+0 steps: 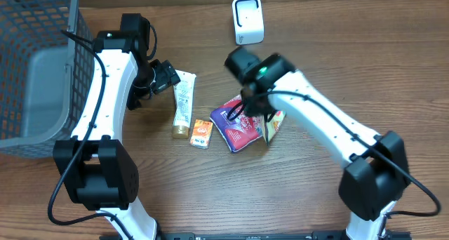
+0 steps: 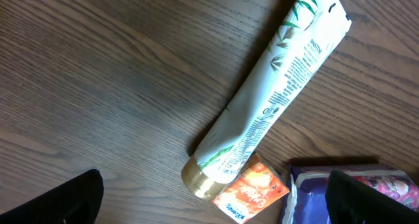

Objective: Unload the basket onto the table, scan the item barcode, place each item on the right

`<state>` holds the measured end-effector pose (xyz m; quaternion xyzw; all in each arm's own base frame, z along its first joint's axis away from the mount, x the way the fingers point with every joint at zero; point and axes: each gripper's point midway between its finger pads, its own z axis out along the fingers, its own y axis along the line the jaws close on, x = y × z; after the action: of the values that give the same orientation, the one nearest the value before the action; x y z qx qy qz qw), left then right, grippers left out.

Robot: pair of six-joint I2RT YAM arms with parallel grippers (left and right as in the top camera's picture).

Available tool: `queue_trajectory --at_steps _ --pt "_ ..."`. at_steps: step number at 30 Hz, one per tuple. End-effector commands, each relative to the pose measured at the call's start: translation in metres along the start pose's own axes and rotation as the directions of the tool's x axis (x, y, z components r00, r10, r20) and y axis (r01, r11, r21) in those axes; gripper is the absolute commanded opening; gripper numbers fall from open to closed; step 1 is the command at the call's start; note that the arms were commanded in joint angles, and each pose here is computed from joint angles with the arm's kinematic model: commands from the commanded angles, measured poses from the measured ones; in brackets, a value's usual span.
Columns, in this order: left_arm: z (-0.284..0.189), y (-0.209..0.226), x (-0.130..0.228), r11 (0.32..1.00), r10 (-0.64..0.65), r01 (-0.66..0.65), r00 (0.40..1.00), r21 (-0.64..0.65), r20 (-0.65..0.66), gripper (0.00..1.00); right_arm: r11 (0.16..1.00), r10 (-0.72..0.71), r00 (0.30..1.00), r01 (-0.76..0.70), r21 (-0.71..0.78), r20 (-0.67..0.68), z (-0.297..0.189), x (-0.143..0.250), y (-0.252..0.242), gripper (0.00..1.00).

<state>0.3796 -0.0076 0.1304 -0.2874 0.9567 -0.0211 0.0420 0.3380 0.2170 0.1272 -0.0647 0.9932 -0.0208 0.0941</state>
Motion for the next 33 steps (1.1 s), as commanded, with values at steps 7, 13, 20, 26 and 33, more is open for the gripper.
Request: queue_trajectory --at_steps 7,13,20,26,33 --pt "-0.008 -0.006 -0.003 1.000 0.000 0.000 1.000 0.017 0.023 1.00 0.737 -0.044 0.997 -0.009 -0.675 -0.061 -0.033 -0.017 -0.002 0.04" --pt "-0.007 -0.006 -0.003 1.000 -0.001 0.000 1.000 0.017 0.022 1.00 0.525 0.071 0.994 -0.104 -0.845 -0.078 -0.023 -0.023 -0.044 0.04" --pt "-0.007 -0.006 -0.003 1.000 -0.001 0.000 1.000 0.017 0.023 1.00 0.666 0.374 0.885 -0.463 -0.584 -0.276 0.045 0.004 -0.147 0.07" --pt "-0.008 -0.006 -0.003 1.000 0.000 0.000 1.000 0.017 0.023 1.00 0.746 0.522 0.805 -0.591 -0.306 -0.282 0.056 0.021 -0.209 0.38" --pt "-0.008 -0.006 -0.003 1.000 0.000 0.000 1.000 0.017 0.023 1.00 0.775 0.510 0.827 -0.562 -0.290 -0.238 0.026 0.003 -0.212 0.25"
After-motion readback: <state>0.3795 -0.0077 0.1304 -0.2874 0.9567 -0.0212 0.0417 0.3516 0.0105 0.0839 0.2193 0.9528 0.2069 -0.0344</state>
